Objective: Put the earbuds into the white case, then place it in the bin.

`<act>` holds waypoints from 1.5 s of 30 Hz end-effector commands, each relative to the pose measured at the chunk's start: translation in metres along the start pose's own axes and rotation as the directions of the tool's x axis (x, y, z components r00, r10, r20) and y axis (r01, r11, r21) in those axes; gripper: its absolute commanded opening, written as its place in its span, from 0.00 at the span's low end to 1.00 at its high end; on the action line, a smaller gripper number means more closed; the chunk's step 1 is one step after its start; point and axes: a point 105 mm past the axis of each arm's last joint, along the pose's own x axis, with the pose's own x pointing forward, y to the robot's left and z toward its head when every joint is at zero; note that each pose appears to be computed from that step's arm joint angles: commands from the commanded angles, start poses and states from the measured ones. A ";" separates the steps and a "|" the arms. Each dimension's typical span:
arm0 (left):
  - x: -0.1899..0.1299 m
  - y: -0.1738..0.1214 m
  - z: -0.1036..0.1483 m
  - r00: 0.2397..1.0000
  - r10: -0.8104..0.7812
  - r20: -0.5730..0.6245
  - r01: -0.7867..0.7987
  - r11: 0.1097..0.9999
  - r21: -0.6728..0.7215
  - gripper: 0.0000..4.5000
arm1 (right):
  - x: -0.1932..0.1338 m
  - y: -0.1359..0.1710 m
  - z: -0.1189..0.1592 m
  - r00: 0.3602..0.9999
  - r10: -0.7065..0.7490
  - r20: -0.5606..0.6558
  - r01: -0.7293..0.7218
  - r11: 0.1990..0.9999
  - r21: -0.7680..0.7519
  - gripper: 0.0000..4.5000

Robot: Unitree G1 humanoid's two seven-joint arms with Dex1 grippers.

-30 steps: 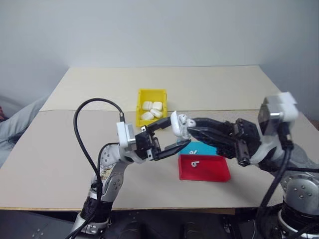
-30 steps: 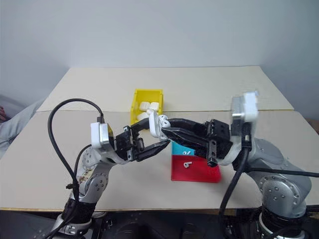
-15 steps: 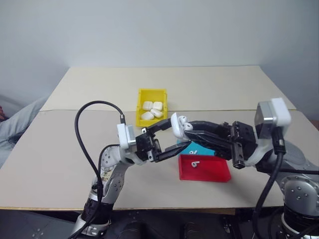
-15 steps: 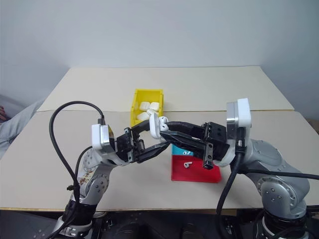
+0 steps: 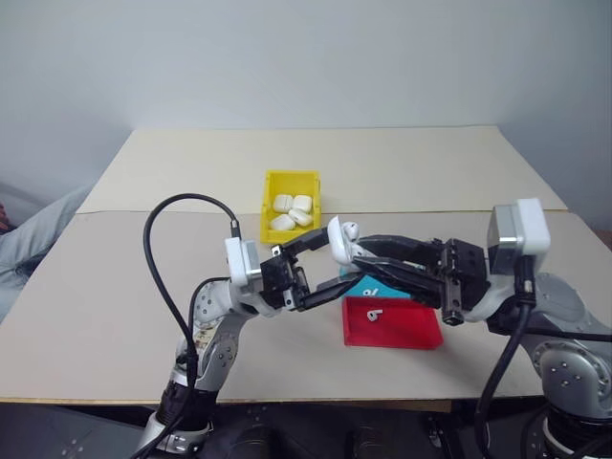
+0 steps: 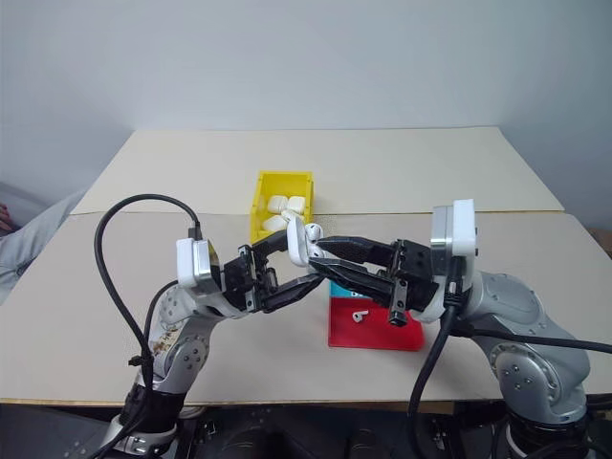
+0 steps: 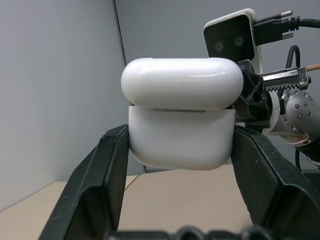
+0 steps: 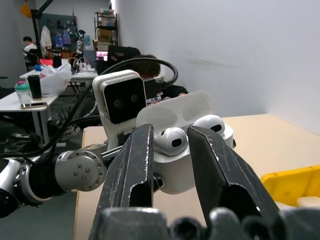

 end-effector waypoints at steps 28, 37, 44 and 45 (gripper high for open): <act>0.017 0.014 -0.038 0.992 0.006 -0.124 0.010 0.992 0.127 0.62 | 0.032 -0.023 0.020 0.936 0.051 -0.347 -0.161 0.941 -0.298 0.01; 0.017 0.012 -0.032 0.997 0.003 -0.075 0.005 0.994 0.114 0.62 | 0.031 -0.028 -0.001 0.904 0.010 -0.428 -0.151 0.943 -0.297 0.01; 0.013 0.014 -0.025 0.999 0.037 -0.035 -0.033 0.995 0.096 0.62 | 0.017 -0.035 -0.002 0.888 -0.041 -0.458 -0.118 0.943 -0.312 0.01; 0.012 0.014 -0.025 0.999 0.033 -0.037 -0.030 0.995 0.098 0.62 | 0.015 -0.037 -0.001 0.887 -0.051 -0.458 -0.108 0.943 -0.314 0.01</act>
